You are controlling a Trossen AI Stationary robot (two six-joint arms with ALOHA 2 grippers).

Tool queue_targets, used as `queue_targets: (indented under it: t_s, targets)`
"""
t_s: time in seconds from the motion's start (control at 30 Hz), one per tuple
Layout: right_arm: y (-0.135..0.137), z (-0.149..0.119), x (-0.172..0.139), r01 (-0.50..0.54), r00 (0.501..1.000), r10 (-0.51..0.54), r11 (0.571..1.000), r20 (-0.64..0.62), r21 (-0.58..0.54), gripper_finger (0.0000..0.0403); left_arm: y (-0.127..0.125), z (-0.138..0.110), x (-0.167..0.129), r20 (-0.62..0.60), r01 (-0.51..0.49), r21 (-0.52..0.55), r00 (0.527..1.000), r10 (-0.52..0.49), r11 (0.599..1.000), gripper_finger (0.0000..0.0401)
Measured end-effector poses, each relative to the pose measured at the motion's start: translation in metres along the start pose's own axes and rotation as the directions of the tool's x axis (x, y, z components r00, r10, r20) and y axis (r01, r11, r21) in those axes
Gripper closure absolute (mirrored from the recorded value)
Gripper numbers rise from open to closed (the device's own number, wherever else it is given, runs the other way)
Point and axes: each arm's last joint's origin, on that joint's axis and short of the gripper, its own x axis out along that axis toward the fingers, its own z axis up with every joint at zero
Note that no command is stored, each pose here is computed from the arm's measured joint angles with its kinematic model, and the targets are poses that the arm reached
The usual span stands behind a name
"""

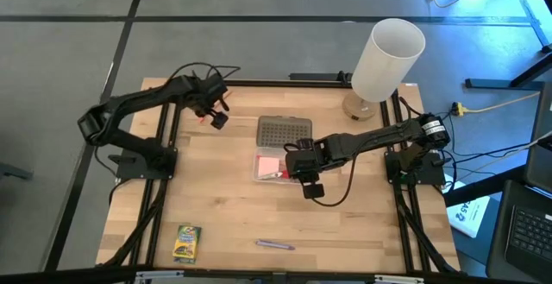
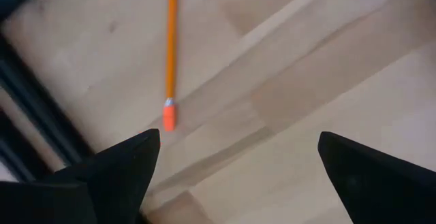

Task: Pack school essentials
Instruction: Put the orange pencil into the supply box

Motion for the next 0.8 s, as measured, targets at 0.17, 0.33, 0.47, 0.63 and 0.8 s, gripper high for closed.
queue_targets:
  t_s: [0.17,0.33,0.47,0.63,0.8]
  targets:
    - [0.0,0.0,0.0,0.0,1.0,0.0,1.0,-0.001,-0.004,0.0313,0.011,-0.006,0.022,-0.032,-0.022,0.004,0.999,0.022,1.0,0.0007]
    - [0.0,0.0,0.0,0.0,1.0,0.0,1.0,-0.002,-0.005,0.0313,0.023,-0.007,0.035,-0.019,-0.016,-0.032,1.0,0.016,0.999,0.0007]
    - [0.0,0.0,0.0,-0.001,1.0,0.001,1.0,-0.002,-0.003,0.0313,0.029,-0.009,0.047,-0.005,0.012,-0.031,1.0,-0.012,0.999,0.0007]
    - [0.0,0.0,0.0,-0.001,1.0,0.001,1.0,-0.002,-0.002,0.0313,0.035,-0.013,0.06,0.018,0.02,-0.017,1.0,-0.02,1.0,0.0007]
    - [0.0,0.0,0.0,-0.001,1.0,0.001,1.0,-0.001,-0.003,0.0313,0.04,-0.015,0.067,0.035,0.017,-0.026,0.999,-0.016,1.0,0.0007]
